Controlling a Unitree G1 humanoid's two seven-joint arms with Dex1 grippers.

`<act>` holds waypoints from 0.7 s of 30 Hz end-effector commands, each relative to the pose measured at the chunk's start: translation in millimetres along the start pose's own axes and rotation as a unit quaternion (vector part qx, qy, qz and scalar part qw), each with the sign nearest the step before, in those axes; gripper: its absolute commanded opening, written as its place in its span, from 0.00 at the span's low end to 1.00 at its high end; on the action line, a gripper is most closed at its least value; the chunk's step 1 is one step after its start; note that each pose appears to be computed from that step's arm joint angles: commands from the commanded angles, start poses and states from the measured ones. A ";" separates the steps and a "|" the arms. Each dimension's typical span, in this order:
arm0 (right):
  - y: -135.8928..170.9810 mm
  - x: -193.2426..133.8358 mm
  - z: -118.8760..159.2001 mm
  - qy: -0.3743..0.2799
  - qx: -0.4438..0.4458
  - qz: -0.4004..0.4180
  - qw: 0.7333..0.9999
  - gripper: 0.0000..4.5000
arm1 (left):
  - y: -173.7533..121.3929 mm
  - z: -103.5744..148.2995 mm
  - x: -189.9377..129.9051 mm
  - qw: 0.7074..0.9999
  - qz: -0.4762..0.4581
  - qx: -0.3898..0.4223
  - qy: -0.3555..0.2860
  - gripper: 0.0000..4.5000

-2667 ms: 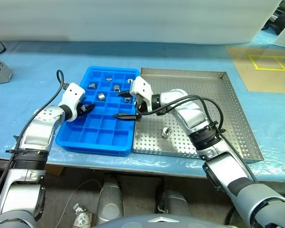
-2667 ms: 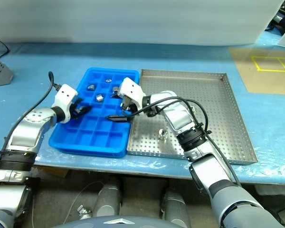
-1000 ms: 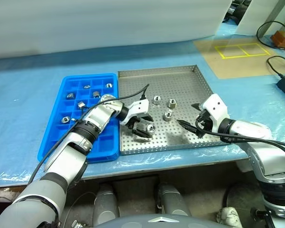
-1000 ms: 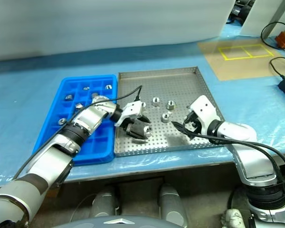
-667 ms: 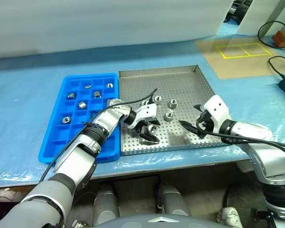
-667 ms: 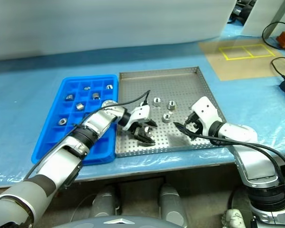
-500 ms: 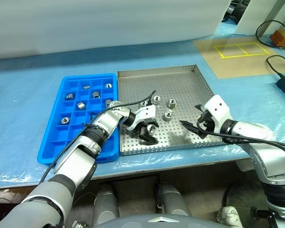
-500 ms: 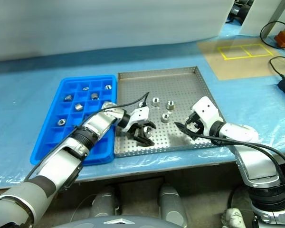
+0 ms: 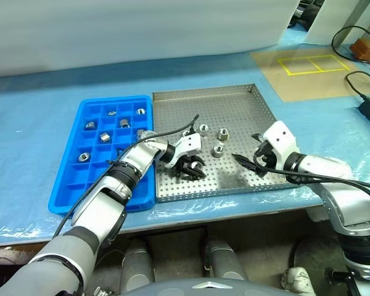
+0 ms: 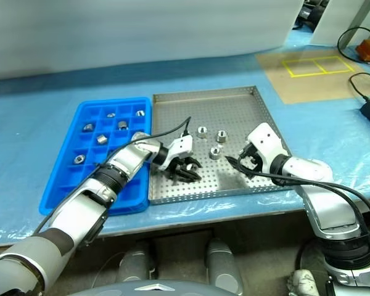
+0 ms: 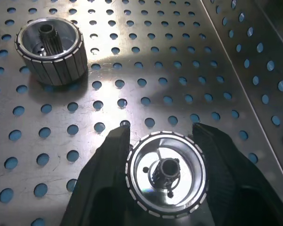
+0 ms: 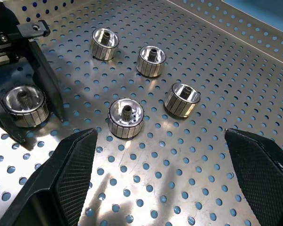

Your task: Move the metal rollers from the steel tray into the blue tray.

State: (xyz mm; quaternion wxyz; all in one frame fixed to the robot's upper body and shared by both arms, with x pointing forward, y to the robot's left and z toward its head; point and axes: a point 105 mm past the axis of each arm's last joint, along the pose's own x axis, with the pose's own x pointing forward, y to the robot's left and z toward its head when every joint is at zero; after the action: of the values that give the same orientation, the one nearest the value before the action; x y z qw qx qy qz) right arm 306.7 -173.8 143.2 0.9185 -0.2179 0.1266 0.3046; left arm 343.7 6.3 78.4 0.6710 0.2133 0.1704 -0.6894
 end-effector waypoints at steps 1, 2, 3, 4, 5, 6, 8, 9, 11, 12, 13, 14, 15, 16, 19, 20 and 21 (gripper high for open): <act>2.4 1.9 12.8 -0.025 -0.010 0.006 1.000 1.00 | 8.2 1.4 -9.8 1.000 0.028 0.000 -0.007 0.39; 4.1 2.8 12.9 -0.024 -0.012 0.010 1.000 1.00 | 10.4 2.5 -12.7 0.999 0.037 0.003 -0.010 0.39; 5.0 3.7 13.3 -0.024 -0.014 0.012 1.000 1.00 | 12.6 5.4 -15.9 0.999 0.045 0.006 -0.016 0.39; 5.7 4.7 15.6 -0.028 -0.015 0.014 0.999 1.00 | 14.3 10.6 -20.8 0.998 0.053 0.012 -0.026 0.39; 6.4 5.6 18.0 -0.032 -0.016 0.018 0.999 1.00 | 16.4 16.3 -26.1 0.997 0.065 0.025 -0.036 0.39; 7.1 6.6 20.7 -0.036 -0.017 0.021 0.999 1.00 | 19.9 21.9 -32.1 0.994 0.086 0.048 -0.042 0.39; 9.3 9.0 30.3 -0.056 -0.010 0.035 0.998 1.00 | 21.5 33.8 -48.3 0.990 0.110 0.052 -0.065 0.39; 10.6 10.7 35.7 -0.068 -0.002 0.044 0.997 1.00 | 19.2 39.9 -58.1 0.988 0.119 0.056 -0.082 0.39; 12.5 15.5 41.9 -0.079 0.002 0.059 0.995 1.00 | 14.5 45.1 -72.7 0.985 0.132 0.057 -0.099 0.39; 14.6 19.7 44.7 -0.082 -0.004 0.069 0.994 1.00 | 12.0 44.9 -81.0 0.983 0.140 0.057 -0.102 0.39; 18.7 26.4 51.1 -0.089 -0.012 0.086 0.992 1.00 | 8.7 44.1 -91.8 0.981 0.150 0.060 -0.103 0.39; 23.5 32.8 58.6 -0.098 -0.020 0.104 0.990 1.00 | 5.9 44.5 -102.6 0.979 0.161 0.063 -0.105 0.39; 27.9 38.4 66.2 -0.108 -0.027 0.121 0.986 1.00 | 4.0 45.8 -112.2 0.977 0.172 0.064 -0.109 0.39; 32.6 44.8 75.2 -0.120 -0.033 0.139 0.983 1.00 | 2.6 47.4 -122.8 0.974 0.186 0.064 -0.113 0.39; 42.4 59.3 92.9 -0.141 -0.046 0.175 0.973 1.00 | 1.2 47.3 -145.1 0.966 0.226 0.062 -0.112 0.39; 47.4 65.2 97.8 -0.147 -0.052 0.188 0.970 1.00 | 0.6 43.1 -154.2 0.963 0.241 0.056 -0.105 0.39; 52.3 71.1 101.8 -0.151 -0.055 0.202 0.966 1.00 | -0.4 38.0 -163.2 0.960 0.256 0.052 -0.096 0.39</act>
State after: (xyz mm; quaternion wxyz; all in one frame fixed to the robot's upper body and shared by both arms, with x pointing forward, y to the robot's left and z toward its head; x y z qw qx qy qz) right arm 340.2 -59.3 182.7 0.8439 -0.1795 0.0303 0.5047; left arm 344.3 114.9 181.1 0.8144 0.2122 0.0297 -0.5393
